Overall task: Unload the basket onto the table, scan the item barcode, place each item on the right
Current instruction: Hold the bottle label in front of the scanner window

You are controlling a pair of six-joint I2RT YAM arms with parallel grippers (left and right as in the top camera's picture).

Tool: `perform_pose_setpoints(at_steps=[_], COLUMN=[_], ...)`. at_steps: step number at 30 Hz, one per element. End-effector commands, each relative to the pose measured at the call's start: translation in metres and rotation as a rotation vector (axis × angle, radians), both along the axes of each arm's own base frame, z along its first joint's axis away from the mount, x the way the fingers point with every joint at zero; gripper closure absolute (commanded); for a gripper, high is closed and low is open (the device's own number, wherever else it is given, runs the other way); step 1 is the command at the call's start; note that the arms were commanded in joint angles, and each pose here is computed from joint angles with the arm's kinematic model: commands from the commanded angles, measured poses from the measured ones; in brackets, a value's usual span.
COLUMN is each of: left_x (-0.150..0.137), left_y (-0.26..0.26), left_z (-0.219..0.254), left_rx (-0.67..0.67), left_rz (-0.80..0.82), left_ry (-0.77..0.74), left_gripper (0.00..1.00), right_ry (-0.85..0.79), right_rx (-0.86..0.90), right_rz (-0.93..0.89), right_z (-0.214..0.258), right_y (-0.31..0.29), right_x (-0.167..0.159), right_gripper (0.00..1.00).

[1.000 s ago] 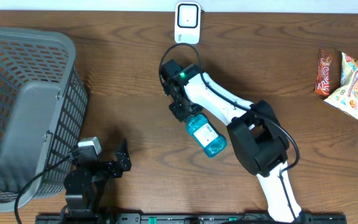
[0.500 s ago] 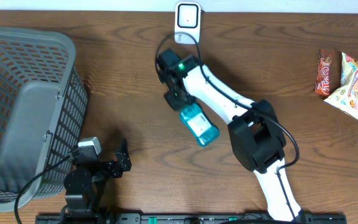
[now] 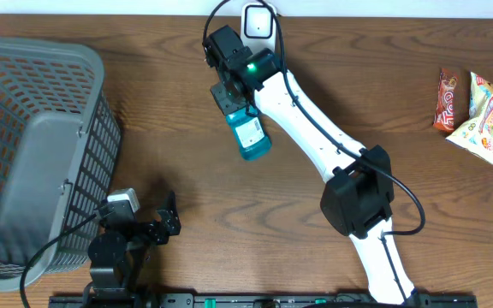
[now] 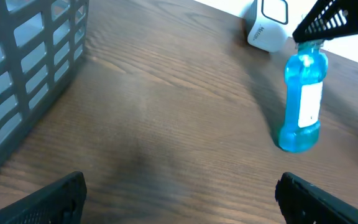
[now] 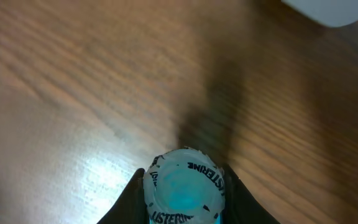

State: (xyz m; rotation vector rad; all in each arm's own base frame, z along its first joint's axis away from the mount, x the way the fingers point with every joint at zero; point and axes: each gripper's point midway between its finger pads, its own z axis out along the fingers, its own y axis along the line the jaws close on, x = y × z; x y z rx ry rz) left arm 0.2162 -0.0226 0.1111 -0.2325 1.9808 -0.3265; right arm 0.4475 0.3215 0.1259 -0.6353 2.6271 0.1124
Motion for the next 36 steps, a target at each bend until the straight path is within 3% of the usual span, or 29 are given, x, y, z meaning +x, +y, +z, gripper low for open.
perform_pose_setpoints(at_steps=[1, 10, 27, 36], left_x=[-0.002, -0.002, -0.002, -0.002], left_y=[-0.003, -0.003, -0.003, -0.003], left_z=[-0.01, -0.01, -0.01, -0.01], left_rx=[0.007, 0.007, 0.007, 0.007], left_rz=[-0.019, -0.019, -0.019, -0.019], left_ry=[0.028, 0.028, 0.028, 0.028], left_gripper=[0.02, 0.02, 0.02, 0.02], right_ry=[-0.071, -0.147, -0.245, -0.207], right_rx=[0.021, 0.09, 0.136, 0.14], right_rz=[-0.083, -0.108, -0.211, -0.256], right_z=[0.023, 0.054, 0.07, 0.061], right_y=[-0.003, 0.004, 0.004, 0.0], right_x=[0.013, 0.024, 0.044, 0.039], right_gripper=[0.99, 0.99, 0.99, 0.99])
